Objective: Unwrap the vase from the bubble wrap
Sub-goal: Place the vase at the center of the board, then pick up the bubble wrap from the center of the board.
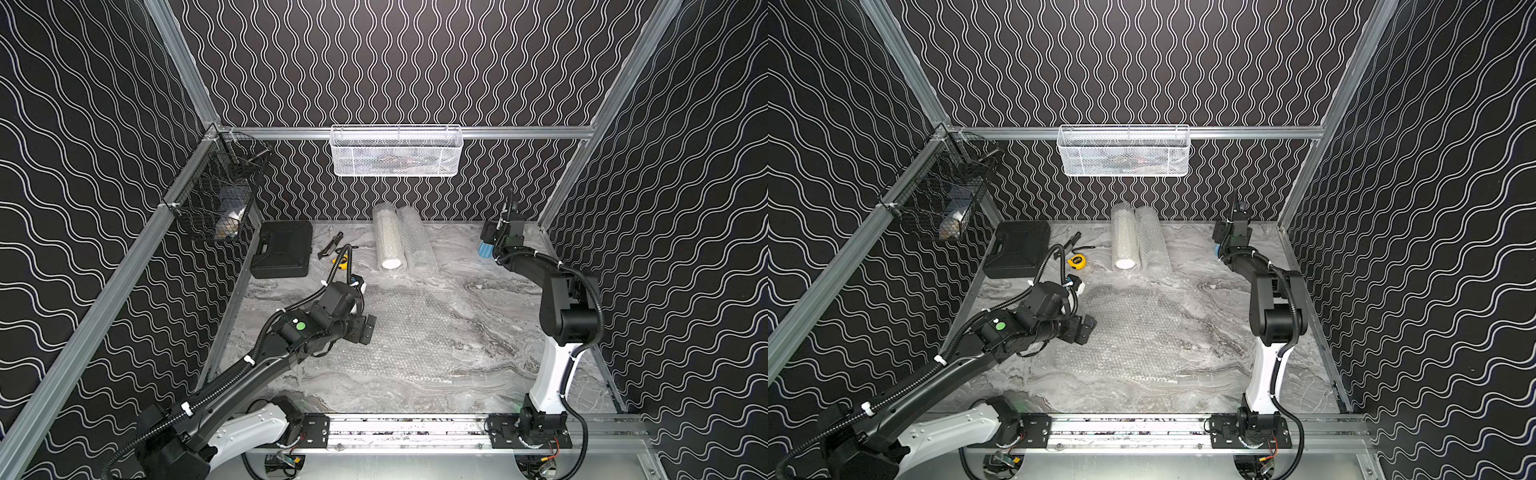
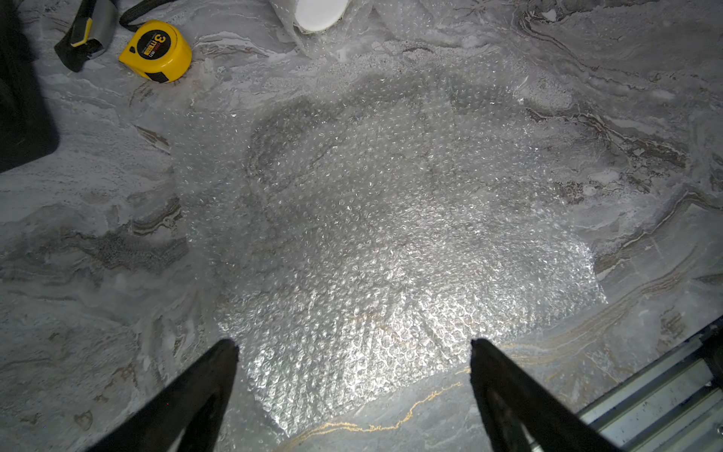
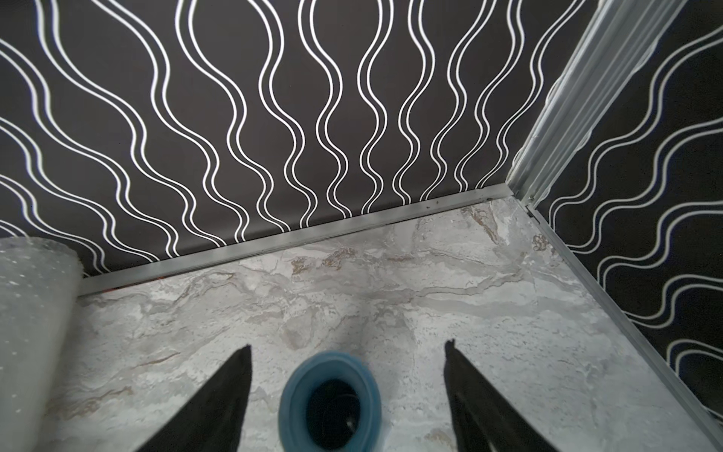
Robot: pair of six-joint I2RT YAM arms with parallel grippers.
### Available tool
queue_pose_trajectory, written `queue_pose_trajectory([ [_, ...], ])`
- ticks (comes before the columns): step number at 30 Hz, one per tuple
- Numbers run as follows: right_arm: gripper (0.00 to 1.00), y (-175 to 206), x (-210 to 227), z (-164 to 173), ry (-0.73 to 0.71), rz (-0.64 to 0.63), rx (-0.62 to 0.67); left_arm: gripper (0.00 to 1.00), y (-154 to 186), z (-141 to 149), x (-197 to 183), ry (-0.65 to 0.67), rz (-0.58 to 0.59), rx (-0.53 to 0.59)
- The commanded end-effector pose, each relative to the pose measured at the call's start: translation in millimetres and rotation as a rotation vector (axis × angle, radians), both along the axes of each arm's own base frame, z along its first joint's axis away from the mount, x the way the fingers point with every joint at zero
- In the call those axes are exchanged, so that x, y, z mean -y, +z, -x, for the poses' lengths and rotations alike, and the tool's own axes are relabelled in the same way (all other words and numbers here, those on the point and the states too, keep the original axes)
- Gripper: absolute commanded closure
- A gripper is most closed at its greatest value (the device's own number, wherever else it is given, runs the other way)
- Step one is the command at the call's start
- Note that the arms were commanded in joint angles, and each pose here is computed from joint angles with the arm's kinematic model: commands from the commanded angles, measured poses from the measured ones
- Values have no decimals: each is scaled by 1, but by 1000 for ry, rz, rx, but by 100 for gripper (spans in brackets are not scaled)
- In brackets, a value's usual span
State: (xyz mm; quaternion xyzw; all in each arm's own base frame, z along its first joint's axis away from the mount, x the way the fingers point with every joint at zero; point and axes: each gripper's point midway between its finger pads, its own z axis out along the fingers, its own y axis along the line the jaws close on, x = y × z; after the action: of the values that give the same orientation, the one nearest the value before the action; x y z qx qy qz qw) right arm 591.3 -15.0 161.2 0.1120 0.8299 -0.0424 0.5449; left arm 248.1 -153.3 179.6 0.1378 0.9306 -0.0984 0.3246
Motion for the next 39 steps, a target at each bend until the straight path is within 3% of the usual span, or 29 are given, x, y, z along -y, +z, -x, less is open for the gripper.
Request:
queue_pose_trajectory([
  [1, 19, 19, 2, 8, -31, -31, 20, 4, 4, -2, 0, -4, -1, 16],
  [7, 17, 36, -3, 34, -25, -98, -17, 4, 4, -3, -3, 9, 3, 15],
  [15, 16, 40, -45, 95, 138, -306, -196, 4, 5, -5, -7, 29, 8, 13],
  [20, 17, 25, -65, 142, 178, -440, -333, 4, 2, -6, -12, 44, -11, 8],
  [28, 21, -10, -93, 213, 236, -551, -515, 4, 3, -7, -13, 49, -17, 10],
  [39, 35, -79, -143, 273, 281, -544, -724, 4, 3, -7, -15, 55, -16, 12],
])
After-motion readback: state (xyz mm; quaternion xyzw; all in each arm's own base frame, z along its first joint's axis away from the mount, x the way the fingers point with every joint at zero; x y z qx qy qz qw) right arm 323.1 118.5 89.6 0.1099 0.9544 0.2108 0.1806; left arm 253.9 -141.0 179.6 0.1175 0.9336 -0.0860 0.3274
